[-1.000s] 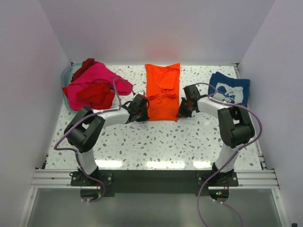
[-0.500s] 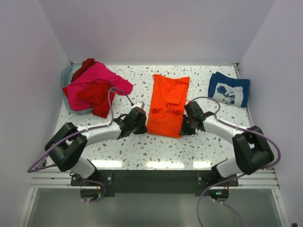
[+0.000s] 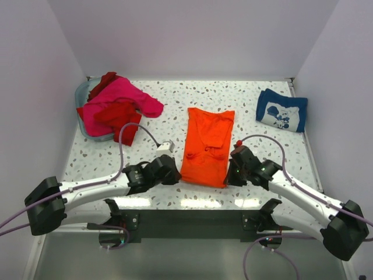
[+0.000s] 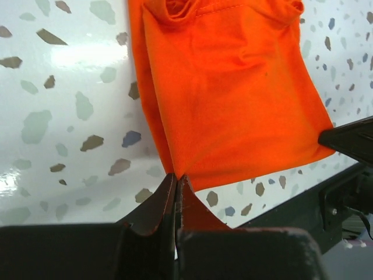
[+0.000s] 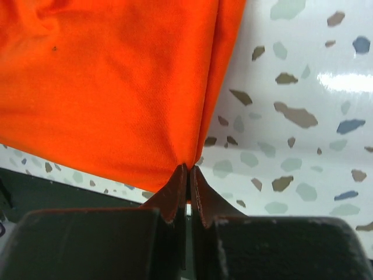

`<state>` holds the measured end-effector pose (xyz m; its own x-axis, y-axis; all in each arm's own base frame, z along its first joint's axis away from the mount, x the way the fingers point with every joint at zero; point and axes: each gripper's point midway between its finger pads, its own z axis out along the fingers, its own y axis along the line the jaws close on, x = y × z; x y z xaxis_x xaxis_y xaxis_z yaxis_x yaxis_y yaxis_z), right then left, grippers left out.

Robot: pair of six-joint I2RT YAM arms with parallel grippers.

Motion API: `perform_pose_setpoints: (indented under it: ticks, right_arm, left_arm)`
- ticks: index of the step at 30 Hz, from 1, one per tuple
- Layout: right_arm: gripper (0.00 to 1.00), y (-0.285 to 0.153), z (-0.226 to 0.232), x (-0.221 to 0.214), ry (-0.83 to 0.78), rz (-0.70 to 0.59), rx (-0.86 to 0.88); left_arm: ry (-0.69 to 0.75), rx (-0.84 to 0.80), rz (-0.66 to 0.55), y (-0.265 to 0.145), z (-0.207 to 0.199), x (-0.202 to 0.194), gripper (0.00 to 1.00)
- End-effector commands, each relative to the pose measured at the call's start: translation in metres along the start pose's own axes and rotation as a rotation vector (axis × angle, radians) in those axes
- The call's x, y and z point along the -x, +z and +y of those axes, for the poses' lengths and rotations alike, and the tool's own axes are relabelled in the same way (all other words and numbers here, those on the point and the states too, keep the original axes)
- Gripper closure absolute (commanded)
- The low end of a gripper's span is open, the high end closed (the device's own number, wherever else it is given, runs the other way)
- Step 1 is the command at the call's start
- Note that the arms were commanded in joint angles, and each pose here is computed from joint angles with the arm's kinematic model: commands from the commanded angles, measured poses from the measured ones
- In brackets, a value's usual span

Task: Fold and stack the t-shirts
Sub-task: Fold the tshirt

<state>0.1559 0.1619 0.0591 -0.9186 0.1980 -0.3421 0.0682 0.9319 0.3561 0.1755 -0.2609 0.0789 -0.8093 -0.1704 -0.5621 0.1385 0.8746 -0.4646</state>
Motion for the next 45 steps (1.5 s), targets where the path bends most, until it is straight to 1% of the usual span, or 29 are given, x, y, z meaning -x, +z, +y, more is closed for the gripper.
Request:
perform_pose_setpoints:
  ticks: [1, 2, 4, 5, 7, 9, 12, 13, 18, 21, 25, 26, 27, 30, 32, 36, 38, 40, 45]
  right_arm:
    - [1.00, -0.016, -0.017, -0.020, 0.024, 0.028, -0.062]
    - [1.00, -0.021, -0.015, -0.019, 0.028, 0.019, -0.053]
    - [1.00, -0.039, -0.009, -0.014, 0.021, -0.005, -0.034]
    - [1.00, -0.045, -0.008, -0.010, 0.015, -0.023, -0.039]
    - [1.00, -0.062, -0.004, -0.003, 0.004, -0.038, -0.037]
    - [1.00, -0.076, 0.003, 0.006, -0.006, -0.064, -0.023]
    - [1.00, -0.092, 0.002, 0.011, -0.016, -0.079, -0.038]
    - [1.00, -0.095, 0.002, 0.012, -0.017, -0.085, -0.037]
    - [1.00, -0.109, 0.005, 0.028, -0.027, -0.144, -0.047]
    - [1.00, -0.111, 0.007, 0.041, -0.035, -0.184, -0.070]
    - [1.00, -0.118, 0.013, 0.070, -0.049, -0.280, -0.116]
    - [1.00, -0.120, 0.012, 0.079, -0.061, -0.309, -0.142]
    - [1.00, -0.124, 0.019, 0.088, -0.062, -0.337, -0.132]
    - [1.00, -0.118, 0.028, 0.107, -0.088, -0.357, -0.158]
    - [1.00, -0.108, 0.027, 0.116, -0.099, -0.344, -0.194]
    - [1.00, -0.097, 0.031, 0.140, -0.078, -0.344, -0.185]
    - [1.00, -0.092, 0.024, 0.151, -0.063, -0.342, -0.200]
    - [1.00, -0.090, 0.021, 0.162, -0.046, -0.350, -0.201]
    - [1.00, -0.076, 0.023, 0.178, -0.072, -0.327, -0.227]
  left_arm:
    - [-0.039, 0.034, -0.033, -0.011, 0.001, -0.003, 1.00]
    - [-0.016, 0.040, -0.024, -0.014, -0.001, -0.010, 1.00]
    - [-0.028, 0.024, -0.032, -0.022, -0.013, -0.008, 1.00]
    - [-0.008, 0.032, -0.032, -0.027, -0.016, -0.012, 1.00]
    - [-0.022, 0.011, -0.055, -0.038, -0.029, -0.006, 1.00]
    - [-0.030, 0.018, -0.071, -0.047, -0.032, -0.005, 1.00]
    - [-0.049, -0.020, -0.099, -0.061, -0.048, 0.007, 1.00]
    - [-0.036, -0.035, -0.104, -0.063, -0.052, 0.010, 1.00]
    - [0.007, -0.024, -0.142, -0.068, -0.066, 0.027, 1.00]
    - [0.024, -0.030, -0.184, -0.073, -0.079, 0.044, 1.00]
    - [0.060, -0.015, -0.219, -0.068, -0.083, 0.062, 1.00]
    - [0.048, -0.025, -0.216, -0.064, -0.084, 0.070, 1.00]
    - [0.047, -0.028, -0.213, -0.060, -0.086, 0.074, 1.00]
    - [0.062, -0.041, -0.225, -0.052, -0.090, 0.086, 1.00]
    - [0.072, -0.031, -0.229, -0.046, -0.088, 0.093, 1.00]
    - [0.083, -0.015, -0.228, -0.031, -0.084, 0.104, 1.00]
    - [0.086, -0.009, -0.229, -0.025, -0.081, 0.110, 1.00]
    - [0.094, -0.006, -0.224, -0.018, -0.081, 0.114, 1.00]
    - [0.094, -0.016, -0.190, -0.003, -0.079, 0.115, 1.00]
